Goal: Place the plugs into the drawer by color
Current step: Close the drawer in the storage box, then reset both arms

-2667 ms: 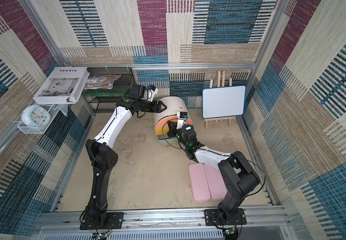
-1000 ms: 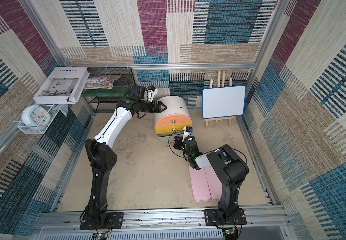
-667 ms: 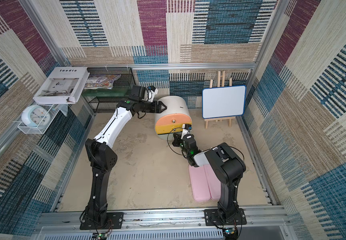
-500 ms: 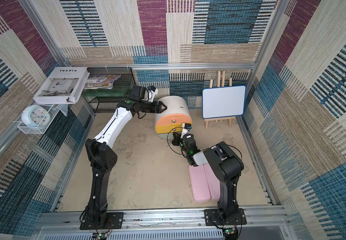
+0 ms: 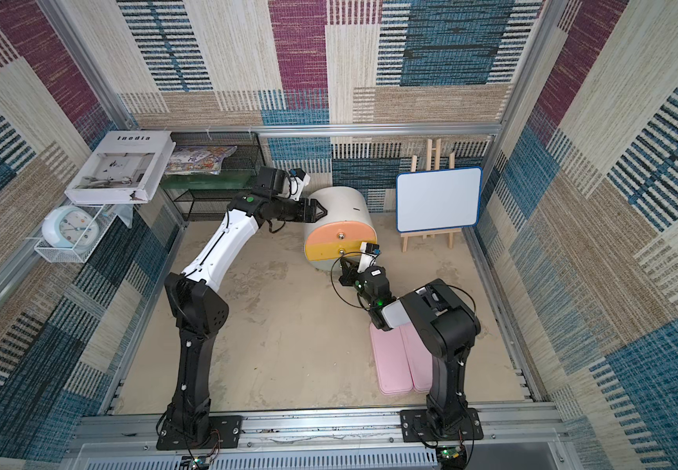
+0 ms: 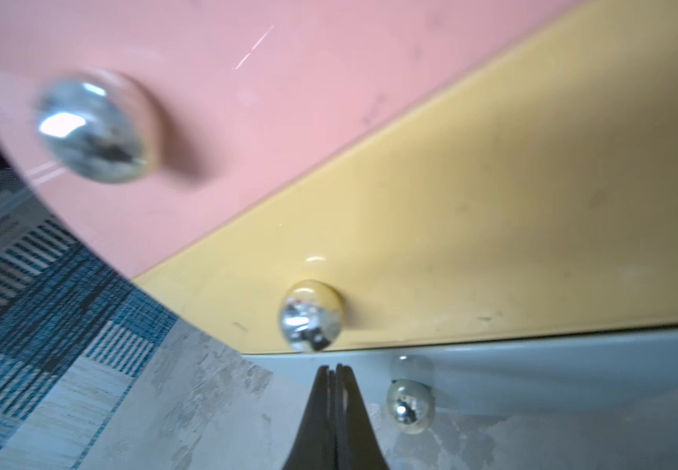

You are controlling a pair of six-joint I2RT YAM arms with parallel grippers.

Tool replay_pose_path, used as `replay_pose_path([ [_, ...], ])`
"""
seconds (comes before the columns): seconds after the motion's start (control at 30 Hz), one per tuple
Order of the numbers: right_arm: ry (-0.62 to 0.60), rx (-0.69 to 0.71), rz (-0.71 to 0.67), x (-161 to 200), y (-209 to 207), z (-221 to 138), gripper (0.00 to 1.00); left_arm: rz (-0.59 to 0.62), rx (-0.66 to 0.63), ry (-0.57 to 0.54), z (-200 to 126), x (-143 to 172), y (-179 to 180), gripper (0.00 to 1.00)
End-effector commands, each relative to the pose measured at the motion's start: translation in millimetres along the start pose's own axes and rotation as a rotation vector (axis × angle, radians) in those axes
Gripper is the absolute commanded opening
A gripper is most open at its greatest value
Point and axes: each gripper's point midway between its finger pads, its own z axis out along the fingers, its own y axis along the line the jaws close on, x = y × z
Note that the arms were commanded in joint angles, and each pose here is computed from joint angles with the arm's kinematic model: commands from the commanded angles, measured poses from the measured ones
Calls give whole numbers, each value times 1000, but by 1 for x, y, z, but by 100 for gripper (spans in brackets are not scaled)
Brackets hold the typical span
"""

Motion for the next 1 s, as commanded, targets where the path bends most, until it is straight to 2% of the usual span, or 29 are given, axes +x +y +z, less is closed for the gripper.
replay_pose_path([
  [0.0,29,-125,-57,-14,47,-27,13,73,-45,-122,-60,-33,-24,84],
  [0.1,139,-10,-143,-7,40,-59,34,112,-119,-175,-107,-25,-29,89],
  [0.17,153,113,-217,-17,26,-85,48,129,-169,-184,-131,0,-25,92],
  [0.2,119,204,-241,-31,15,-102,56,139,-204,-196,-141,19,-19,95],
  [0.23,59,263,-286,-48,9,-117,69,142,-255,-230,-149,38,-8,100],
  [0.3,-71,395,-411,-71,-13,-144,100,157,-326,-281,-161,75,9,99],
  [0.33,-125,477,-482,-77,-27,-158,99,131,-359,-279,-163,101,21,99],
  [0.37,-145,503,-623,-84,-28,-167,99,134,-377,-281,-161,121,30,99],
  [0.4,-161,496,-759,-88,-25,-174,99,207,-403,-278,-155,145,41,99],
  [0.43,-176,468,-836,-87,-26,-178,99,320,-442,-267,-153,165,51,99],
  [0.47,-199,501,-850,-90,-38,-183,99,300,-529,-283,-159,178,70,99],
  [0.5,-198,584,-809,-93,-60,-189,99,223,-645,-314,-168,191,97,99],
  [0.53,-139,617,-797,-89,-80,-186,99,179,-687,-303,-171,205,117,99],
  [0.6,-149,677,-761,-83,-114,-196,99,161,-735,-228,-170,231,150,99],
  [0.7,-193,650,-715,-83,-129,-197,99,112,-767,-173,-160,260,194,99],
  [0.83,-244,661,-621,-93,-162,-201,99,173,-714,-277,-150,243,212,99],
  [0.9,-301,629,-595,-97,-169,-201,99,125,-702,-292,-147,235,223,99],
  [0.93,-256,624,-589,-93,-174,-194,99,90,-700,-281,-143,235,228,99],
  [0.97,-170,641,-553,-89,-186,-185,99,114,-689,-322,-137,239,231,99],
])
